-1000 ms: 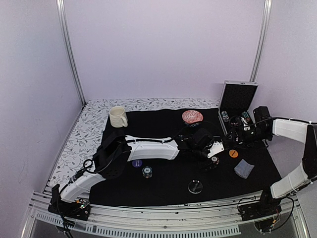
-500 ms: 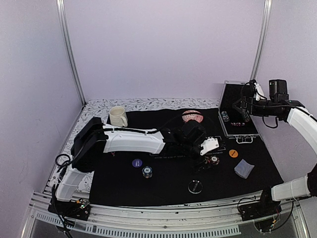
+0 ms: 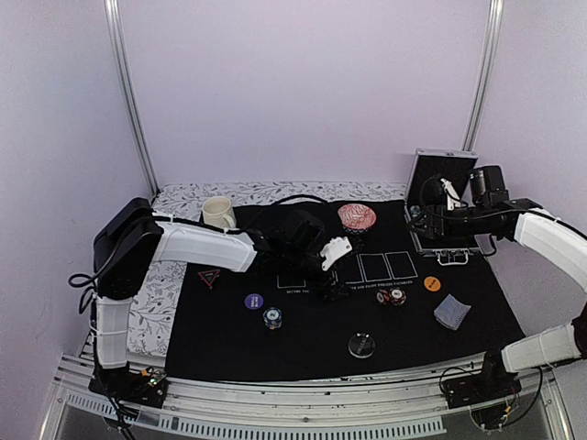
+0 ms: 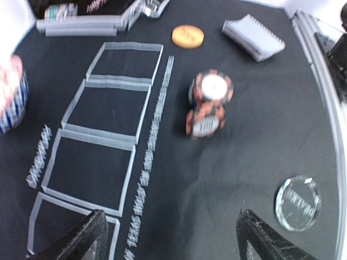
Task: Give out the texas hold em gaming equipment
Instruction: Pick up the poker chip from the poker table mat.
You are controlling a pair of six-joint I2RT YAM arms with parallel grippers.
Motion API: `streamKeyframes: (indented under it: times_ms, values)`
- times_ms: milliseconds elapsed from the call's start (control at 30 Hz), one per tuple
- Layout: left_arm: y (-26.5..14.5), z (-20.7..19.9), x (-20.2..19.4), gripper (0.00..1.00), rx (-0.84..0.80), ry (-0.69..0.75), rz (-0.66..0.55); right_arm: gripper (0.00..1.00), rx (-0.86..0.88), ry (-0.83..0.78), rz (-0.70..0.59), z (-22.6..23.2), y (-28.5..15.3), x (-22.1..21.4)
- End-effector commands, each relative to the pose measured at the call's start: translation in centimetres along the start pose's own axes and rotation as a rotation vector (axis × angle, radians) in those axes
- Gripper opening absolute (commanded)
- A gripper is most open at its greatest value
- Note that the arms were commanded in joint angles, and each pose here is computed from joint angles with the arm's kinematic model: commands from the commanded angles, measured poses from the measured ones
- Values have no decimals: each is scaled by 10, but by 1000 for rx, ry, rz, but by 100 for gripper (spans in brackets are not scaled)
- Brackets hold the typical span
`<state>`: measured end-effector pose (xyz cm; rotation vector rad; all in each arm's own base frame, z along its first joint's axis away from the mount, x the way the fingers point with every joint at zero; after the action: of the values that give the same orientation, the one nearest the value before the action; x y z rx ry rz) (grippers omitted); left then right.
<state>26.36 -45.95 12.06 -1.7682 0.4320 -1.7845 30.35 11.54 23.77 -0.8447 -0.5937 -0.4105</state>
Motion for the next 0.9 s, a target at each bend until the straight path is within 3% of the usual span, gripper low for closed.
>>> streamKeyframes:
  times_ms: [0,200,633,867]
  values:
    - [-20,-7,9,85,43,-35,-58,66,-132,7,171,1,30,-43]
    - [-44,-7,13,85,89,-59,-83,59,-215,-71,333,17,65,-66]
    - [-52,-11,4,86,93,-71,-58,58,-363,-224,654,12,121,-115]
    - [-51,-11,3,86,89,-67,-55,51,-378,-256,694,12,135,-120]
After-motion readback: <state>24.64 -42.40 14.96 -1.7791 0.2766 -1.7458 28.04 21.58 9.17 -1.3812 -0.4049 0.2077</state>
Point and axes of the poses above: each gripper's point midway between its finger pads, its own y axis out along the fingers, its own z axis along the line the jaws close on, x = y × z, the point moved 5 cm from there along -y, back along the fingers, and after that the axes turned 5 degrees about y, right-handed, at the moved point
